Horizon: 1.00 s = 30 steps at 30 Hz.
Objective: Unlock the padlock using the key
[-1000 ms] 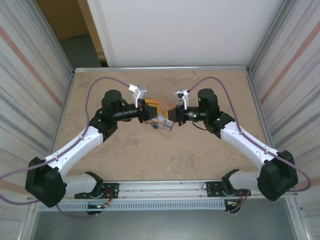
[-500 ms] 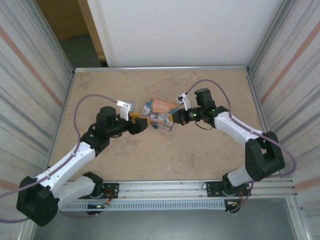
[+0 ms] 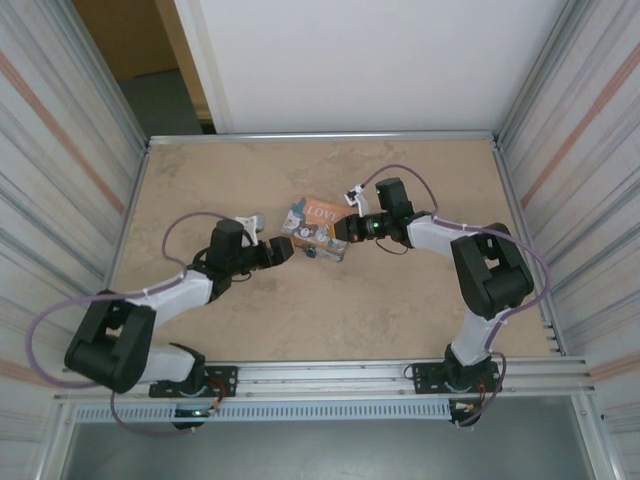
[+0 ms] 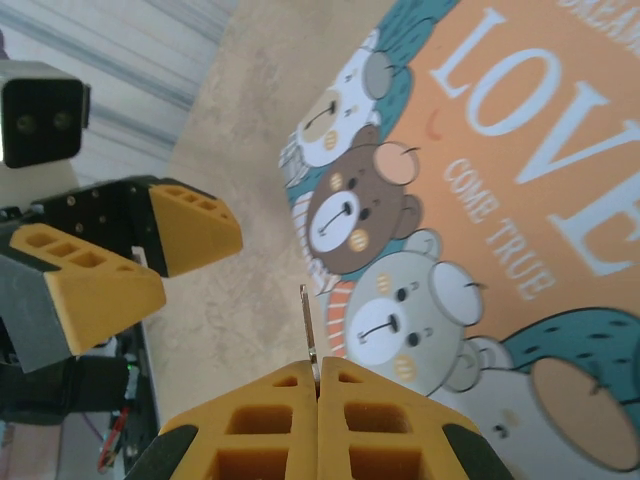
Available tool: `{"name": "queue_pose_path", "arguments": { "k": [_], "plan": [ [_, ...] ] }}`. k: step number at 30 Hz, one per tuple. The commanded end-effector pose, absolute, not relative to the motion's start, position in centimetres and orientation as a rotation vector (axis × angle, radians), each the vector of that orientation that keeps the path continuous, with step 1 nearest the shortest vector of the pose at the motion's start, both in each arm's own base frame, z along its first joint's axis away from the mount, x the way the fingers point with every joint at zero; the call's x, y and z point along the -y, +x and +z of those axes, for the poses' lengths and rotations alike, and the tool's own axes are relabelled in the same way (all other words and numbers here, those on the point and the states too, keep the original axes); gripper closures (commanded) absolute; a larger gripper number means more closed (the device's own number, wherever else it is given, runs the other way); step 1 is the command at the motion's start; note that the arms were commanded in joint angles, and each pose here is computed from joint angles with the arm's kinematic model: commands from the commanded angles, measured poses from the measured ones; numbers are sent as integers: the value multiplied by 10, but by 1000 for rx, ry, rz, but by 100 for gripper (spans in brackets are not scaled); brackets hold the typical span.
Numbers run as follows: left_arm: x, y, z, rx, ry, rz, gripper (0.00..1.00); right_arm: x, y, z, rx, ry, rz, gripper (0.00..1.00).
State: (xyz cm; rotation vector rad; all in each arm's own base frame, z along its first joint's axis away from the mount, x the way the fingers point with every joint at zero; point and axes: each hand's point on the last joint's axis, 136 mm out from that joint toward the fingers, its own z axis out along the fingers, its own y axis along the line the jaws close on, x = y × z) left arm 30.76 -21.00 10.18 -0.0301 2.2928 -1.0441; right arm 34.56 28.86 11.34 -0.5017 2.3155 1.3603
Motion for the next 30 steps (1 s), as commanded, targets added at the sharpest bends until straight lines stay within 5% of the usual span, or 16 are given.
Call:
{"name": "queue_pose_path", "arguments": {
  "k": [1,23,30],
  "plan": [
    [232,321,123,-2224,15,-1187,29,-290,369,120,-2266,-449,1385,100],
    [252,398,101,-2255,75,-1234,33,-276,405,85,-2348,-357,1324,100],
    [243,378,95,-2301,153,-1114,34,-275,406,92,-2331,-360,1317,100]
  ]
}}
